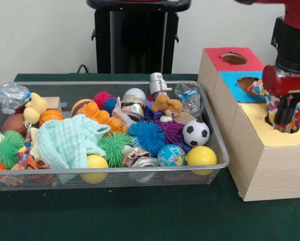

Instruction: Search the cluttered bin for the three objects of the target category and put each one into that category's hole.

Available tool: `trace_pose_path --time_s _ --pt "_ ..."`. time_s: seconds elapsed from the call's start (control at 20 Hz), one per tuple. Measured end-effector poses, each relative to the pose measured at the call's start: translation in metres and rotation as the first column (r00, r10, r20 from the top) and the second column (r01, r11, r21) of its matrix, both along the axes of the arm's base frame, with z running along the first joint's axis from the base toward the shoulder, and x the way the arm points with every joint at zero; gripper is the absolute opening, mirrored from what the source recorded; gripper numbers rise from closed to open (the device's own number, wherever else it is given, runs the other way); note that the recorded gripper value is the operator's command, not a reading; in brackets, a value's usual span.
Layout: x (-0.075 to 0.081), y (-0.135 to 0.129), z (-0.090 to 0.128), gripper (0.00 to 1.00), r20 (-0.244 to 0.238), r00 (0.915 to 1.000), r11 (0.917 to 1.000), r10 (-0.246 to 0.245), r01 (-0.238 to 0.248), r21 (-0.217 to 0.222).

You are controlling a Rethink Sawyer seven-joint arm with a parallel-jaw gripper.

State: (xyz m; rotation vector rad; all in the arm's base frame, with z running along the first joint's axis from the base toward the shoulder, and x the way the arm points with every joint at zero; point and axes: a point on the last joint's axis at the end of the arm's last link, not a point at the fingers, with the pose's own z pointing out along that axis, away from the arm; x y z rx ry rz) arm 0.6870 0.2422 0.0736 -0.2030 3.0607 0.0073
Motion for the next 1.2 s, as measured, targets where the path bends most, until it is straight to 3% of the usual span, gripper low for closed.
trace_pose_path --time_s 0.45,1.2 --pt "0.005 0.009 -0.052 0.00 0.097 0.9953 1.0000 0.004 -0.005 0.008" --pt "0.014 0.005 -0.052 0.00 0.107 0.9937 0.9992 -0.032 0.029 0.028"
